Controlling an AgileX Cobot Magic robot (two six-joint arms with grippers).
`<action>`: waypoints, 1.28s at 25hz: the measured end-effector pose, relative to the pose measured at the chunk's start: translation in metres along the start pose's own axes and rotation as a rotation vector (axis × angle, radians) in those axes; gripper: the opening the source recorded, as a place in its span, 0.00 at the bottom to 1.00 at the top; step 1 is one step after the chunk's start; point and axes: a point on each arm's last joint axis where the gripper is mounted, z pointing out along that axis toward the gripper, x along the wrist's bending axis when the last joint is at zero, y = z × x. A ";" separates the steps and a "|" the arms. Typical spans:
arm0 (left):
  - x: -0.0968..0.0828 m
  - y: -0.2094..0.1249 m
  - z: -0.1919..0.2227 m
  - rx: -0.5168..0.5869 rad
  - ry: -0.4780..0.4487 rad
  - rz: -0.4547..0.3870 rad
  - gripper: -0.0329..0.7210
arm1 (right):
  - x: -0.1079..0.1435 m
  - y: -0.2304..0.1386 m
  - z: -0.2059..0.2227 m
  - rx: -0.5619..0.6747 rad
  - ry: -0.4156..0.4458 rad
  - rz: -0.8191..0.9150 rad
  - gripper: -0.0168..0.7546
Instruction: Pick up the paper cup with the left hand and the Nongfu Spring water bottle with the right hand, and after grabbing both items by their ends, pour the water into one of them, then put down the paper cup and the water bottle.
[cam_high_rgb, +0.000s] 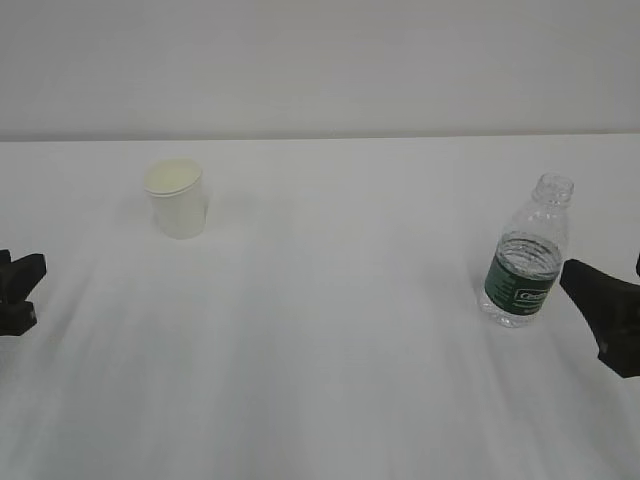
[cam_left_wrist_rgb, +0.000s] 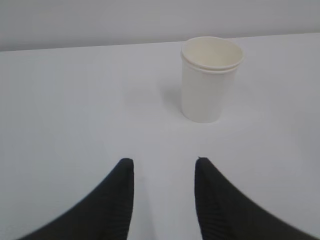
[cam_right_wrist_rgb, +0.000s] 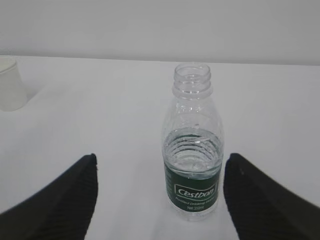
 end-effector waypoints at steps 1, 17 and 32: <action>0.000 0.000 0.000 0.000 -0.002 0.001 0.43 | 0.000 0.000 0.000 0.000 0.000 -0.002 0.78; -0.023 -0.013 0.004 0.066 -0.152 0.011 0.82 | 0.000 -0.018 0.009 0.087 -0.001 -0.003 0.78; -0.024 -0.023 0.007 0.110 -0.163 0.003 0.82 | -0.002 -0.056 0.045 0.105 -0.015 0.014 0.78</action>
